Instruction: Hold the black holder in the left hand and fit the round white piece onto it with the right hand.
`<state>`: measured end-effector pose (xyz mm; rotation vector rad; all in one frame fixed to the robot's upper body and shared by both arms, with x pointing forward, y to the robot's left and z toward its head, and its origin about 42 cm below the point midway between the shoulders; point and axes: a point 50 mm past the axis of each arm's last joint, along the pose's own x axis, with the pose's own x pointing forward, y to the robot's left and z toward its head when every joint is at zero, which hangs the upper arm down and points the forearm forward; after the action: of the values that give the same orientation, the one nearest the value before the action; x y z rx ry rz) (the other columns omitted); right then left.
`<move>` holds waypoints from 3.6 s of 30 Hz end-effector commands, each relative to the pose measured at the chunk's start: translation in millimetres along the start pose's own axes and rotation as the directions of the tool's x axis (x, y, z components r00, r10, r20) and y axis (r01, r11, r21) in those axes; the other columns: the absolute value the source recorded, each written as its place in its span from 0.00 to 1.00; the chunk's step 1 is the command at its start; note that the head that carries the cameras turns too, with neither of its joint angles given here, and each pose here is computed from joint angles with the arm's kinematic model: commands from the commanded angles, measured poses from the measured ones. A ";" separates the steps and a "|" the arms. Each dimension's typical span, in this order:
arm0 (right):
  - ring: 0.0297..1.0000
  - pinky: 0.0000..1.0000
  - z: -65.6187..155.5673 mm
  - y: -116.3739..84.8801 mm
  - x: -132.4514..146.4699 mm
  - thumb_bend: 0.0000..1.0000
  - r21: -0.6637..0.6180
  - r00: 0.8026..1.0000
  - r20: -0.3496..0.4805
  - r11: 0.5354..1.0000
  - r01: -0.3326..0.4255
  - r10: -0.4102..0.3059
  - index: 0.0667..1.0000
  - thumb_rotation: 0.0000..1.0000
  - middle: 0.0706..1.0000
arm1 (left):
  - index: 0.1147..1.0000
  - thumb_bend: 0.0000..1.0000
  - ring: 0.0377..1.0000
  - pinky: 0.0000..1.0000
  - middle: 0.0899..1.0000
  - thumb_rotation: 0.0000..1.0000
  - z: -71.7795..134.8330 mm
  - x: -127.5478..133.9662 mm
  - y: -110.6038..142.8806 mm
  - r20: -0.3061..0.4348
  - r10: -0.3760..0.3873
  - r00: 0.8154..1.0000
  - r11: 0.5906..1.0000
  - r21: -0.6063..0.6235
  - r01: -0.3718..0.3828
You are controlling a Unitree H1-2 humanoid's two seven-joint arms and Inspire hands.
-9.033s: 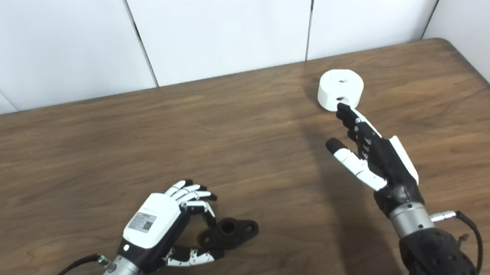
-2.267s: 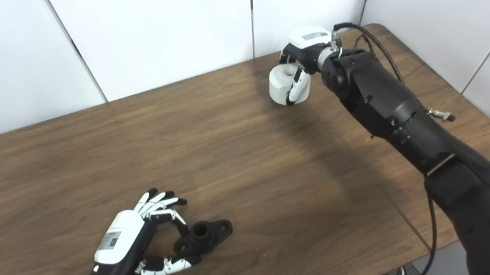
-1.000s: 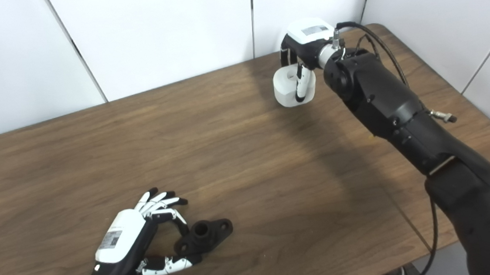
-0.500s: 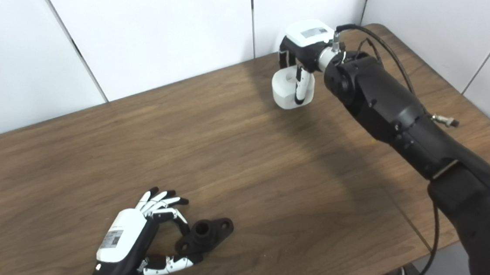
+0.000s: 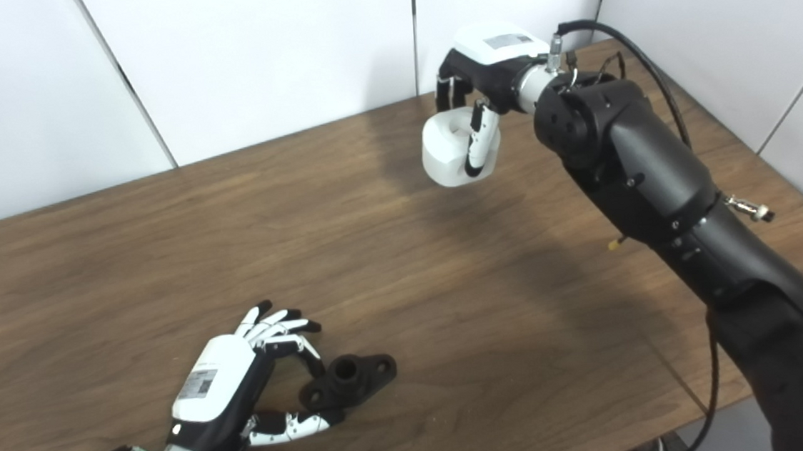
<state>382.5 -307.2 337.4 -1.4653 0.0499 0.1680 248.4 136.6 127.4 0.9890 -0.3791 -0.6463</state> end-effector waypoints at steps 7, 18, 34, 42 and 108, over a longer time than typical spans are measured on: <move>0.62 0.85 41.6 -43.2 -38.3 0.53 -0.012 0.992 0.101 0.997 0.081 -0.079 0.43 0.00 0.49 | 0.42 0.52 0.89 1.00 0.77 0.06 8.3 10.3 -12.2 0.007 -0.036 0.999 0.999 0.038 0.035; 0.32 0.40 84.5 -51.9 -74.8 0.53 -0.001 0.959 0.283 1.000 0.023 -0.022 0.47 0.00 0.35 | 0.42 0.52 0.88 0.99 0.76 0.06 14.4 18.5 -15.0 0.011 -0.042 0.999 0.998 0.048 0.042; 0.52 0.95 100.6 -20.2 -108.0 0.53 -0.042 0.924 0.383 0.999 0.002 0.014 0.47 0.00 0.42 | 0.42 0.52 0.88 0.99 0.77 0.06 17.4 21.3 -16.2 0.014 -0.045 0.999 0.997 0.058 0.044; 0.56 0.98 100.0 -5.7 -117.4 0.53 -0.055 0.921 0.387 0.998 -0.029 0.048 0.47 0.00 0.42 | 0.42 0.52 0.88 0.98 0.77 0.06 18.1 21.1 -12.5 0.012 -0.046 0.999 0.997 0.059 0.046; 0.59 1.00 114.1 50.0 -123.1 0.53 -0.047 0.899 0.384 0.977 -0.209 0.211 0.49 0.00 0.40 | 0.42 0.52 0.88 0.99 0.77 0.06 23.3 24.4 -6.4 0.015 -0.048 0.999 0.997 0.068 0.047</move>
<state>248.3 -198.7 311.7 -1.3859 -0.1489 0.5838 252.1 108.4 132.2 1.0297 -0.3840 -0.6598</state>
